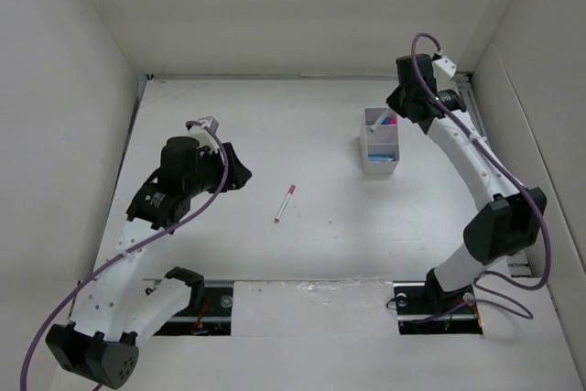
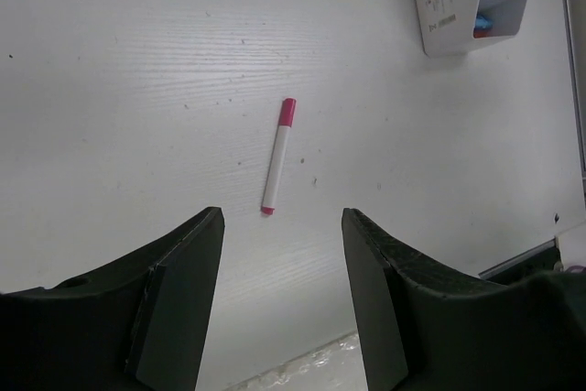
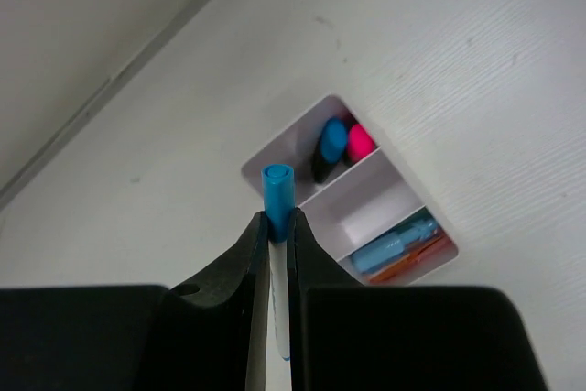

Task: Sort the stationery into containers
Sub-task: Place the stationery into the container

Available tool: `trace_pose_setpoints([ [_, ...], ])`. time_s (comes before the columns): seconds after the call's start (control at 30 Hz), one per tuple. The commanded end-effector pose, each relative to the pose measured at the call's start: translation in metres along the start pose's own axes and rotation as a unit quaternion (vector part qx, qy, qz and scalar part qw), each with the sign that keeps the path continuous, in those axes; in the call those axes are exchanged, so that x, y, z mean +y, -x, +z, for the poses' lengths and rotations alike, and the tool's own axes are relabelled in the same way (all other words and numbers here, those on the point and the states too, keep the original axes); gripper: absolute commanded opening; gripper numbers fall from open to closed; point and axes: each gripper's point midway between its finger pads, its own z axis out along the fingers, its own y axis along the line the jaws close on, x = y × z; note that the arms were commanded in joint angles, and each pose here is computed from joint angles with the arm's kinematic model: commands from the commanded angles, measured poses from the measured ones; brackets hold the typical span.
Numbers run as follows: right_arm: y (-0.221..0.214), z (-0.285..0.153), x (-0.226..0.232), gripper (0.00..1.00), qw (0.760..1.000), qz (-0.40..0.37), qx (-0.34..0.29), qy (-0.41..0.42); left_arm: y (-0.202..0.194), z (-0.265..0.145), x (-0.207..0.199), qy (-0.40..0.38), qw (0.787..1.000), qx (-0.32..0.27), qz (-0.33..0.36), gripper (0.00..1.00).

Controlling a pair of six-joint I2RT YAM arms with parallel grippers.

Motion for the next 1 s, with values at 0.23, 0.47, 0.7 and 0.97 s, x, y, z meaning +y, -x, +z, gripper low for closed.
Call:
trace_pose_setpoints([
  [0.23,0.057,0.011,-0.04,0.0,0.977,0.009,-0.169,-0.127,0.008,0.006,-0.008,-0.014,1.0,-0.001,0.001,0.51],
  [0.47,0.042,0.03,-0.047,0.0,0.968,0.012,-0.191,-0.164,0.005,0.015,-0.006,-0.01,1.0,0.017,0.002,0.51],
  [0.7,0.023,0.048,-0.049,0.0,0.963,0.016,-0.192,-0.191,0.004,0.02,-0.005,-0.008,1.0,0.022,0.001,0.51],
  [0.97,0.006,0.056,-0.055,0.0,0.958,0.034,-0.195,-0.206,0.003,0.023,-0.008,-0.014,0.999,0.031,0.003,0.51],
])
